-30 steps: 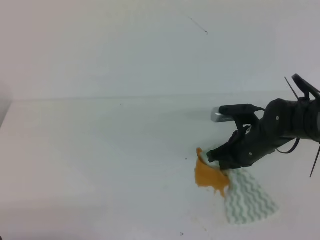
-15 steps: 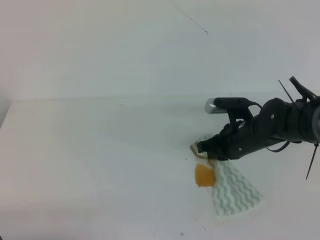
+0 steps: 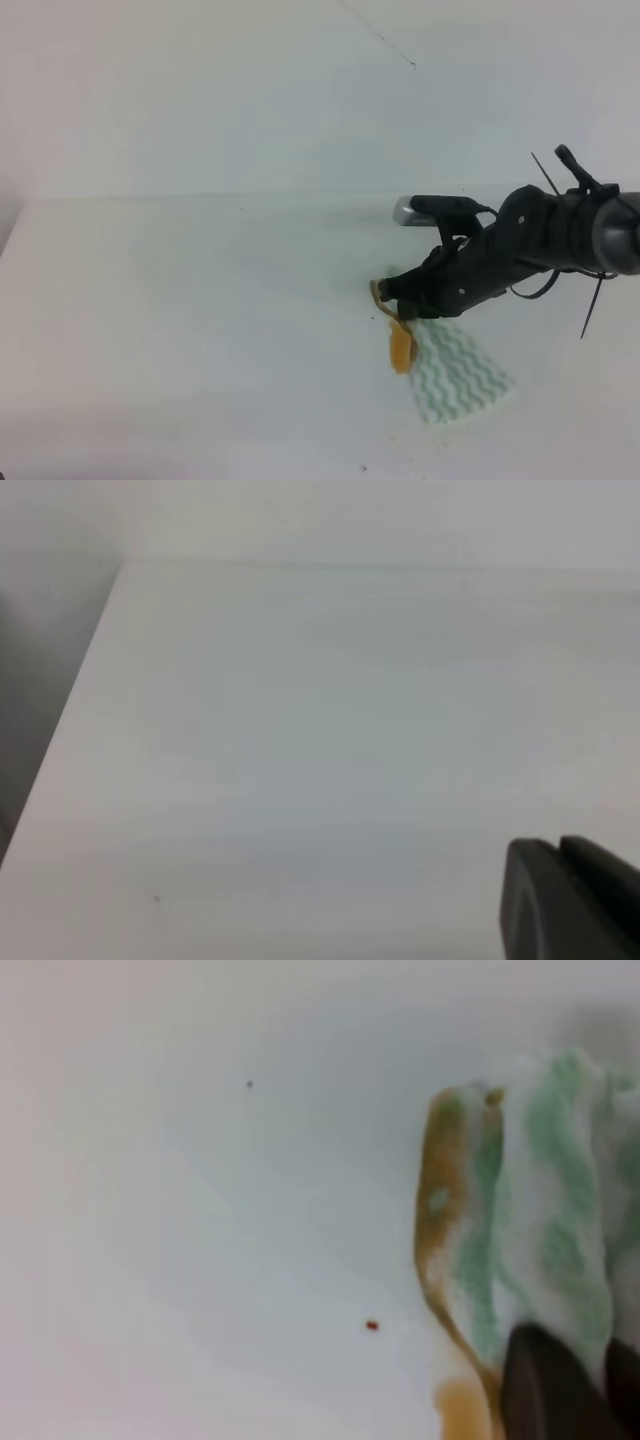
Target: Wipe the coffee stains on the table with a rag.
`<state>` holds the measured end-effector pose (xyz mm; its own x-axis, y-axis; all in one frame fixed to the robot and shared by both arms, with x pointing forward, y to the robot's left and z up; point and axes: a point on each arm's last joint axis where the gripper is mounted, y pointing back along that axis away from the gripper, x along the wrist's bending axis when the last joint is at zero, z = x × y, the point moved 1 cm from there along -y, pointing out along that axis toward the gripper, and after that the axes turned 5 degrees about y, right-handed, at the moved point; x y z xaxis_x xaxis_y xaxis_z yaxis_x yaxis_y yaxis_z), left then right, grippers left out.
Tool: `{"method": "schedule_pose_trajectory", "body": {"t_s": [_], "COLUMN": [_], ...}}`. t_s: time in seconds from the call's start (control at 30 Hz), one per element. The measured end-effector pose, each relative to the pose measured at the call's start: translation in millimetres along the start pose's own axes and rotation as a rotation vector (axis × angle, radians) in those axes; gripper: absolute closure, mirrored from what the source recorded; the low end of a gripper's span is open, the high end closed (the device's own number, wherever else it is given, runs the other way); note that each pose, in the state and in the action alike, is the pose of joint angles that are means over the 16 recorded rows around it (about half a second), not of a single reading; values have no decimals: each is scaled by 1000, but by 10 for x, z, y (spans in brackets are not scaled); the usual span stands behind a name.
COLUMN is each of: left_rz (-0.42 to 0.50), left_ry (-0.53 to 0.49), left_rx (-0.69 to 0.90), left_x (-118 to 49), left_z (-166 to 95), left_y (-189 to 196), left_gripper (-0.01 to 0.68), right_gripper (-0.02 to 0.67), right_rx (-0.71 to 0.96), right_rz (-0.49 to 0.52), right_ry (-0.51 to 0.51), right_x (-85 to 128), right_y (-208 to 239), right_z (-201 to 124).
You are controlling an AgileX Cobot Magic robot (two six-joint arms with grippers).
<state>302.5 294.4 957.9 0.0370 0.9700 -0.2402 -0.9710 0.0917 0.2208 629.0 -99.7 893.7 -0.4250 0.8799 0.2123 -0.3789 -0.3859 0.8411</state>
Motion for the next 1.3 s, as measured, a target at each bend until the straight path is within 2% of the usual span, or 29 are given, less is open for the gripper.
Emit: {"method": "schedule_pose_trajectory", "body": {"t_s": [0.47, 0.67, 0.93, 1.3], "left_rz": [0, 0, 0, 0], "left_ry": [0, 0, 0, 0], "left_rx": [0, 0, 0, 0], "left_x": [0, 0, 0, 0], "left_z": [0, 0, 0, 0], "left_y": [0, 0, 0, 0], "left_gripper": [672, 672, 672, 672], "right_gripper": [627, 626, 626, 626], "right_rx": [125, 146, 172, 168], "right_rz": [82, 81, -7, -177], "right_ry": [52, 55, 52, 67], "right_x": [235, 335, 303, 82], "right_y": [-57, -56, -48, 42], "right_z": [-121, -168, -244, -241]}}
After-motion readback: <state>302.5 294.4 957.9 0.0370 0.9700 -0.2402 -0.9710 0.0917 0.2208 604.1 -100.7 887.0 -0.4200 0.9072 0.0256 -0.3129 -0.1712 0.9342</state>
